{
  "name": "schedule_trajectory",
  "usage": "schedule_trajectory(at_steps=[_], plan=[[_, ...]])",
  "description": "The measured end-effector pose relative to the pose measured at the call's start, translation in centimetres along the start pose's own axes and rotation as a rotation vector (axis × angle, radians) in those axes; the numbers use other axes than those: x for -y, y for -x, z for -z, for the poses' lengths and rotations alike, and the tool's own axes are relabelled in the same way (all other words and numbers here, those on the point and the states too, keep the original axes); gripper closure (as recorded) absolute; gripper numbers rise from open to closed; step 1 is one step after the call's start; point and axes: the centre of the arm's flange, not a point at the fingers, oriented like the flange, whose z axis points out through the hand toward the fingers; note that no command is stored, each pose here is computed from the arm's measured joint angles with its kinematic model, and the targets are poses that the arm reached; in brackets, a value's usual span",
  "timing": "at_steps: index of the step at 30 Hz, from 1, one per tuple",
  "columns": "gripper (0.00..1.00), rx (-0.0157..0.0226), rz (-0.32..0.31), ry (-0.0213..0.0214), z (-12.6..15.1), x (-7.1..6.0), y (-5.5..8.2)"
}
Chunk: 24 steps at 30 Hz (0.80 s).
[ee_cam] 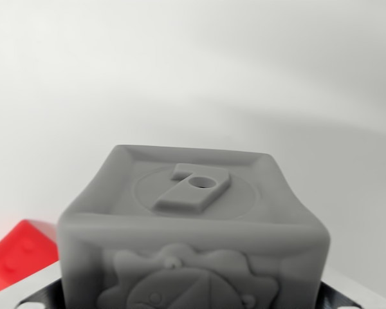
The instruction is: Destack cube
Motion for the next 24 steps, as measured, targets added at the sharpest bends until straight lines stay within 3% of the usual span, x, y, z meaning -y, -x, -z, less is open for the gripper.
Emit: schedule_trajectory(at_steps=[24], plan=[[1.0,0.0006,0.195,-0.0011,-1.6,-0.5,-4.0]])
